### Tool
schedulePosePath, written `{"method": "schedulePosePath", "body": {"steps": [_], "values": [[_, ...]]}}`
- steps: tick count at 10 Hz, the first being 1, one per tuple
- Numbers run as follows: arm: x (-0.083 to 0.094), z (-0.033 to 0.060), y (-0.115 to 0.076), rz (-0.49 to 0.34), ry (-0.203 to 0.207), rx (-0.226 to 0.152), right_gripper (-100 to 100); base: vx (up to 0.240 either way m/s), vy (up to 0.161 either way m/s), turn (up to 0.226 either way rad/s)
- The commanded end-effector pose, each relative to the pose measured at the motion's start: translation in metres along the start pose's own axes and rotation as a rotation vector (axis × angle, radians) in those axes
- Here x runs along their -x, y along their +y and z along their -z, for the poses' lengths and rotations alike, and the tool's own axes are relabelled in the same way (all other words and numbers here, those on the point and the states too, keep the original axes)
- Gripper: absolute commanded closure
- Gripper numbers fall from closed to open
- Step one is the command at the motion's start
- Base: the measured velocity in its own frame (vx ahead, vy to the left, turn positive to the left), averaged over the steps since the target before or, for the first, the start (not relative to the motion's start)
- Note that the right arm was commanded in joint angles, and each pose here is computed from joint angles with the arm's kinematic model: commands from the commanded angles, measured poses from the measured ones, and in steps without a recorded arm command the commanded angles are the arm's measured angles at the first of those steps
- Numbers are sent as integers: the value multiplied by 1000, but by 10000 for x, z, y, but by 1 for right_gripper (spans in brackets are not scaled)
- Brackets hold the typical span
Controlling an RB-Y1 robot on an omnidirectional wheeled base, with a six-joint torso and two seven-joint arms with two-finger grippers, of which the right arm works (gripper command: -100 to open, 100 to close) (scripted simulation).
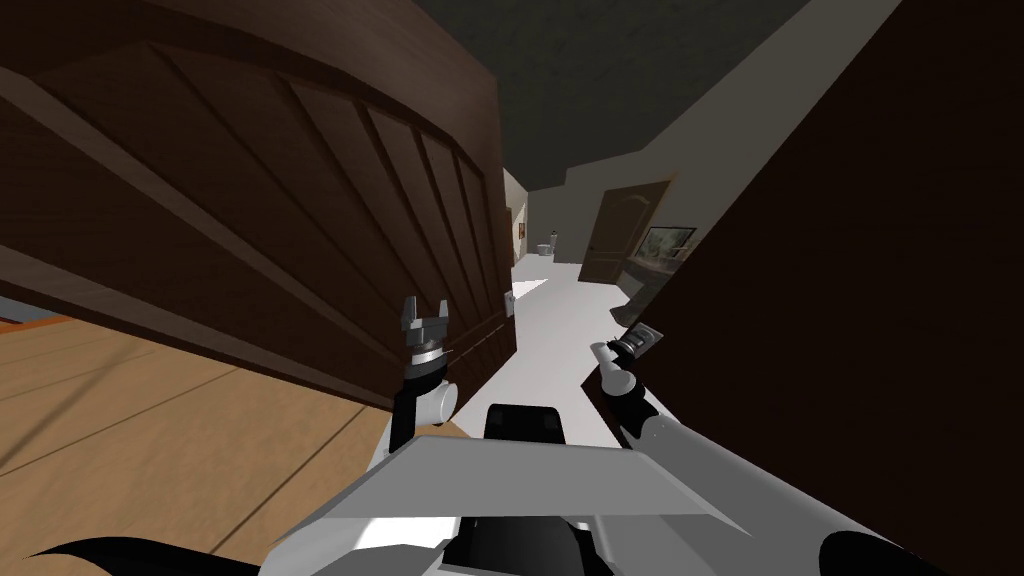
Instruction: Push the door open
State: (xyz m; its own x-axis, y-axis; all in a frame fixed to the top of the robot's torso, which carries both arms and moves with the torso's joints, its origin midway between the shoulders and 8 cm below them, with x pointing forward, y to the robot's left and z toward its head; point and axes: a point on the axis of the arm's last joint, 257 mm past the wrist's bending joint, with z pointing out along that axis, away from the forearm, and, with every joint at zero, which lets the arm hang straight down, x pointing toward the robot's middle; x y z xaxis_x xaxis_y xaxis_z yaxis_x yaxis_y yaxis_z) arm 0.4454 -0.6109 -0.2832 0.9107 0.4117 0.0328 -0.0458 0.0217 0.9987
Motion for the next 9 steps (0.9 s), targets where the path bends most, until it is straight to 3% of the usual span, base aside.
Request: {"method": "schedulePosePath", "body": {"steps": [1,3,5,6,9], "values": [[176,-9,13,8,-51,7,100,60,-59,32],[213,3,6,10,-69,4,100,81,-84,17],[316,44,-19,16,-118,-4,100,106,-103,12],[316,44,-19,16,-118,-4,100,79,-95,-14],[454,112,-63,27,-183,-20,100,100,-115,9]]}}
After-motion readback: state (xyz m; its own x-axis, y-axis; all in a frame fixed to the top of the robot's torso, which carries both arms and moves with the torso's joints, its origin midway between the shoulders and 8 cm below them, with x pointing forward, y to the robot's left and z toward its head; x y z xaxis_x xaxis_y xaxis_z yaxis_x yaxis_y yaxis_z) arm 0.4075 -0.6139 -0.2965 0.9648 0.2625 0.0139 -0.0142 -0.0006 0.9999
